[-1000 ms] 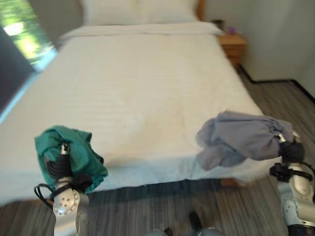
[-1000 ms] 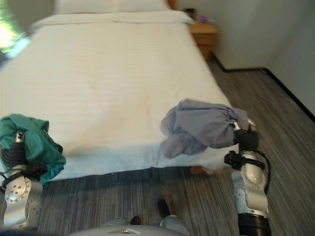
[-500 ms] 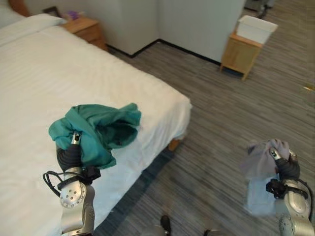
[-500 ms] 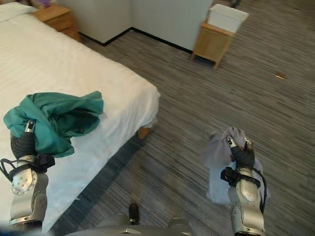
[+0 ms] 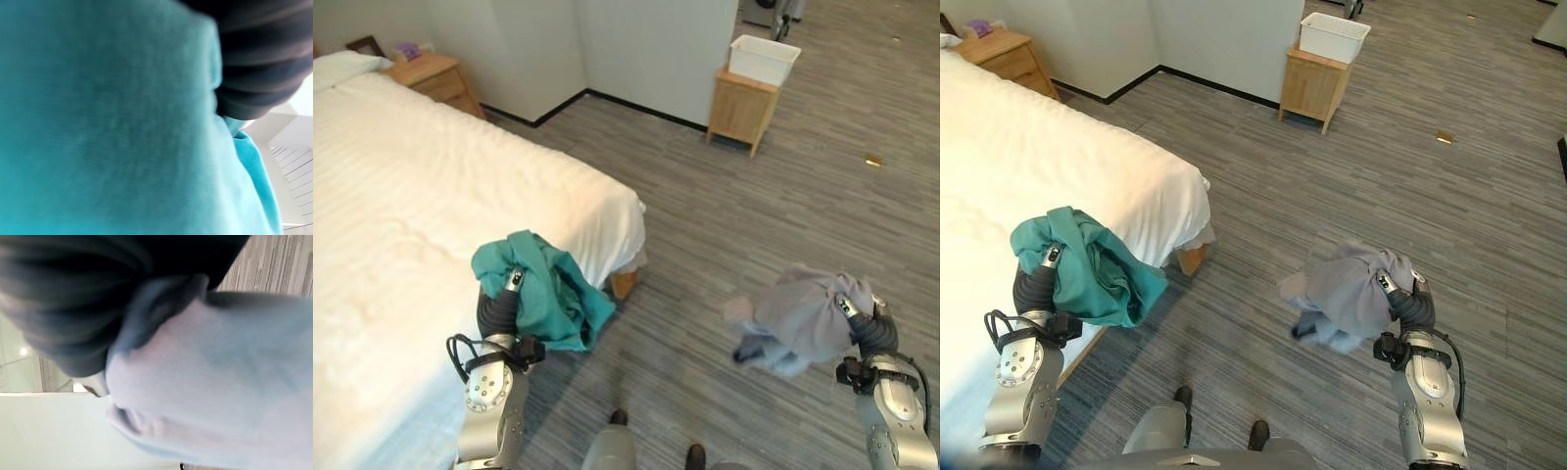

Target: Pick up bed clothes into laundry basket.

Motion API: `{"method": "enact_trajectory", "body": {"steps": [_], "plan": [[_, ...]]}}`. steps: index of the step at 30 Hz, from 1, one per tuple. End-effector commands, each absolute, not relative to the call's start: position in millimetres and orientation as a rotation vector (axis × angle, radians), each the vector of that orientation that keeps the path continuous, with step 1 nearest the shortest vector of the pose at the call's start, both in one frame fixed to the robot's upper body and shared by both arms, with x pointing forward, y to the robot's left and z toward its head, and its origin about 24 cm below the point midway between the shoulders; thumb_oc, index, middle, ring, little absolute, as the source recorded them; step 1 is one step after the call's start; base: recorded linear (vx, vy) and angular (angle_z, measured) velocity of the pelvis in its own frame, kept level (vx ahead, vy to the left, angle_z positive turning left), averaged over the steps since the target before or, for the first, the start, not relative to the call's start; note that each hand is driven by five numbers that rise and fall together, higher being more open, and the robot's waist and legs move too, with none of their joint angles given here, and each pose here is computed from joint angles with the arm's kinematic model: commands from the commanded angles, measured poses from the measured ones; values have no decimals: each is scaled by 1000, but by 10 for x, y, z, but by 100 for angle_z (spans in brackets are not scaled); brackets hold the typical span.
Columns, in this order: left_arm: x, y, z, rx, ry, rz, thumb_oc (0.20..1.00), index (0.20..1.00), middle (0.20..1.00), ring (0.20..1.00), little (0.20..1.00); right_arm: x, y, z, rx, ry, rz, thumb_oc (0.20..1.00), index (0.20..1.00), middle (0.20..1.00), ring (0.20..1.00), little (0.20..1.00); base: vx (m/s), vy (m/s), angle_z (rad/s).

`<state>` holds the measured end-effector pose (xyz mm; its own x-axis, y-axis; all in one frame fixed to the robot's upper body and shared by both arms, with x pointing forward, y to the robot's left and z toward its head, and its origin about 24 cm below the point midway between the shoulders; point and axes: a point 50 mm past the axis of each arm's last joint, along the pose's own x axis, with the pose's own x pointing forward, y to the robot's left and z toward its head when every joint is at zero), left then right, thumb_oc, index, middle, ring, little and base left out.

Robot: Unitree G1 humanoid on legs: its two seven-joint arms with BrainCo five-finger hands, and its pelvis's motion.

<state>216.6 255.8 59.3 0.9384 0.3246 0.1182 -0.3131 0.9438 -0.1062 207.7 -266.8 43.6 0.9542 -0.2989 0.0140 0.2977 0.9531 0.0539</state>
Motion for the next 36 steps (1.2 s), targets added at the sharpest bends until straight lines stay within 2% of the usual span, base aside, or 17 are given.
{"method": "enact_trajectory", "body": {"steps": [1,15,22,26,29,36], "plan": [[2137,2724,904,-34,-288,348,200,200,200,200,200,2154,-2655,685,58,-170,-267,200,200,200,200,200,71,89,-31],[1969,3031,1010,48,-326,508,200,200,200,200,200,2326,-2516,833,65,-235,-205,200,200,200,200,200,60,92,-14],[2026,3097,1071,80,-343,536,200,200,200,200,200,2369,-2419,831,55,-232,-166,200,200,200,200,200,75,93,-42],[2171,3009,1044,-12,-340,486,200,200,200,200,200,2305,-2490,824,59,-233,-200,200,200,200,200,200,400,-52,33],[2194,3000,1037,8,-334,473,200,200,200,200,200,2296,-2515,849,63,-248,-215,200,200,200,200,200,390,-141,92],[2137,3037,956,-6,-307,505,200,200,200,200,200,2349,-2483,856,51,-247,-186,200,200,200,200,200,482,-164,-22]]}}
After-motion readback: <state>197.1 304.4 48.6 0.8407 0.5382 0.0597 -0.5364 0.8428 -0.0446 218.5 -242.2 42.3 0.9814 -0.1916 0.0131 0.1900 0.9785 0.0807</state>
